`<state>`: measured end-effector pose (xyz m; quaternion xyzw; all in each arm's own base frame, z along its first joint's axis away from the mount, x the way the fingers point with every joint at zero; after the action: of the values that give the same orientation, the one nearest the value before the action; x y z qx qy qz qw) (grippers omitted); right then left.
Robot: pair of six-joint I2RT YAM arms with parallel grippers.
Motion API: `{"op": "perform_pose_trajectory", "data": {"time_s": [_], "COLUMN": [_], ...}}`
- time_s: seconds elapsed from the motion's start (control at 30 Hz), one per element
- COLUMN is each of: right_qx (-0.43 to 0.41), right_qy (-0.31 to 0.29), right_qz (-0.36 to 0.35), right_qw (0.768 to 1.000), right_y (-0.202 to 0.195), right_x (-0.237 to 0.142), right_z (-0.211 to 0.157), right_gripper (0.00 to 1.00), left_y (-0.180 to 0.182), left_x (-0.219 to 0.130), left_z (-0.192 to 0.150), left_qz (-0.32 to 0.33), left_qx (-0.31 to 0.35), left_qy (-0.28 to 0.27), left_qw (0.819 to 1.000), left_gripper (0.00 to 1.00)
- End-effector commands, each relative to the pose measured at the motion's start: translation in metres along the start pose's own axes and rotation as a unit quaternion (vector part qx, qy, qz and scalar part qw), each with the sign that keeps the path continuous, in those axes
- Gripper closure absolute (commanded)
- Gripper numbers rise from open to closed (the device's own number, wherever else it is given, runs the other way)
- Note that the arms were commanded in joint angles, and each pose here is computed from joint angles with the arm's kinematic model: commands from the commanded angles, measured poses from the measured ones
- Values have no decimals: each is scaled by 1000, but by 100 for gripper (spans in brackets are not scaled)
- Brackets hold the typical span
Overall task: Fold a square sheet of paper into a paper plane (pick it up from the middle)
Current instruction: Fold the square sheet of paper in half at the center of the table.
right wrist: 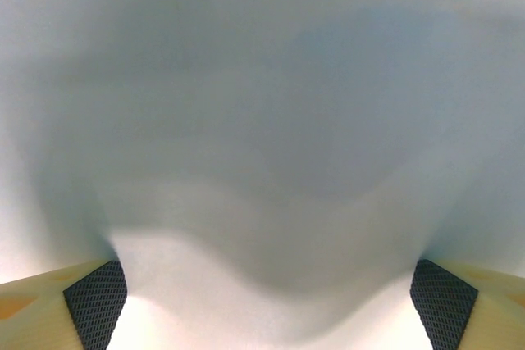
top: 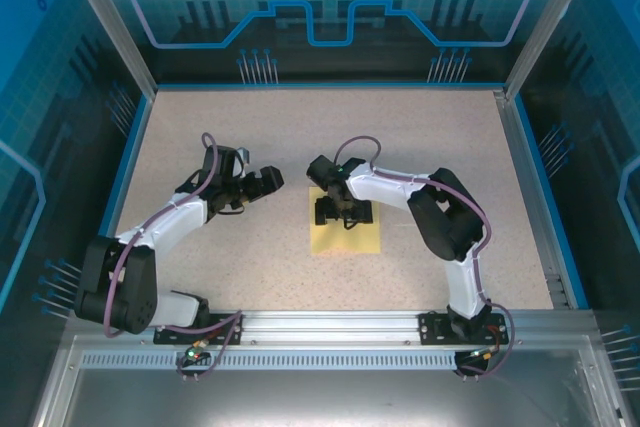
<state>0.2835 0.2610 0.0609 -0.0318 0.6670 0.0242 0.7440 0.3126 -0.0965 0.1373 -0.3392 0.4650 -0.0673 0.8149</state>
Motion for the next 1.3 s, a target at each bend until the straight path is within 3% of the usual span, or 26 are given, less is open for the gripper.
{"op": "perform_pose_trajectory", "data": {"time_s": [0.0, 0.17, 0.47, 0.7, 0.93, 1.13, 1.27], "right_qx": [-8, -14, -10, -7, -9, -9, -7], "right_qy": [16, -21, 5, 57, 75, 55, 36], "right_qz": [-40, -33, -8, -22, -21, -9, 15], "right_qw": [999, 999, 1000, 998, 997, 998, 999], "right_y": [-15, -13, -7, -14, -18, -14, -8], "right_x": [3, -17, 9, 36, 43, 32, 19], "right_z": [-3, 14, 27, 7, -3, 5, 11], "right_gripper": [1, 1, 1, 1, 8, 10, 18], "left_y": [0, 0, 2, 2, 3, 3, 3], "left_x": [0, 0, 1, 1, 2, 2, 2], "left_z": [-3, -4, -6, -6, -6, -6, -7], "left_qz": [1, 2, 4, 4, 5, 6, 6], "left_qx": [3, 2, -1, 0, -2, -3, -5], "left_qy": [1, 1, 4, 4, 5, 6, 7], "left_qw": [1000, 1000, 1000, 1000, 1000, 1000, 1000], "left_gripper": [2, 2, 1, 1, 2, 1, 1]}}
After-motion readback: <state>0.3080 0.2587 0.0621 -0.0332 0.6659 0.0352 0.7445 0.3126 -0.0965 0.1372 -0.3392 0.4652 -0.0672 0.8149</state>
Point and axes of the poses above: each hand's point on the last joint's axis, 136 mm out from that joint toward the fingers, its own x axis out along the fingers, its own y axis along the line the jaws close on, z = x × y, the point moved 5 cm from there along -x, back along the fingers, and after that the axes turned 5 degrees about -x, right-handed, at the moved point
